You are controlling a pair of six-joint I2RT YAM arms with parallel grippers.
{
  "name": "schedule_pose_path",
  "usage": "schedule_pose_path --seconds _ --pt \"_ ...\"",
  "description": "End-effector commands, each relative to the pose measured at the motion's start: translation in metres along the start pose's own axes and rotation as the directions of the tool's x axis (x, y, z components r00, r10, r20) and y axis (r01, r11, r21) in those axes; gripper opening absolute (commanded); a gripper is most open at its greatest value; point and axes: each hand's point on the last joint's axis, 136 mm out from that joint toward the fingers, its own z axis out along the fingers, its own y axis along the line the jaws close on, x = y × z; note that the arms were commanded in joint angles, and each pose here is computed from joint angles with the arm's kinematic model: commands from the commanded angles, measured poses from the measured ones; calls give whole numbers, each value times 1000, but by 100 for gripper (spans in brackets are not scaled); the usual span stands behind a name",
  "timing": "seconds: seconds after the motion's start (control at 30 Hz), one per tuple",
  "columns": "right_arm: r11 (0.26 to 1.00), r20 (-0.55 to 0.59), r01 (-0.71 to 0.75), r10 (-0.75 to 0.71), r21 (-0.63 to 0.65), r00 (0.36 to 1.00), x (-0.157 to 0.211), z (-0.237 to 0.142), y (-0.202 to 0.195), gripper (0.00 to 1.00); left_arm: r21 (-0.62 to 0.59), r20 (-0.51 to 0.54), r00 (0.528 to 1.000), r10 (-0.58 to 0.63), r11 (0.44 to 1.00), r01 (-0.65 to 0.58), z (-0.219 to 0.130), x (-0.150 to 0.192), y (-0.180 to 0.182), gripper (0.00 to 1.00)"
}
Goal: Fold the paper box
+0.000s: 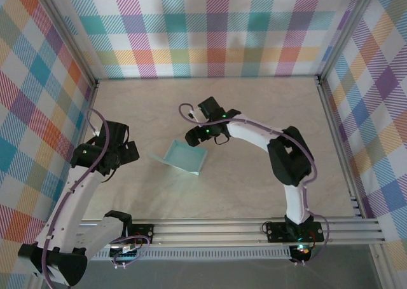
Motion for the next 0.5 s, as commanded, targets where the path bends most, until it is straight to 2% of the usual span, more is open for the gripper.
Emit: schedule_pose_path --seconds 0.0,0.2,0.33,0.47 --pt "999 -86 16 -20 -48 996 7 15 14 80 15 -22 1000 1 1000 0 7 2 -4 100" --pt "1000 -134 -30 30 0 991 13 38 8 63 25 -29 1000 10 1000 -9 12 4 -7 100" --pt "989 -125 -94 108 112 986 11 38 -10 45 39 -37 999 21 999 -20 15 6 -11 100" --pt "952 -95 -197 224 235 970 13 26 -36 43 57 -50 998 31 998 -28 19 7 -16 100"
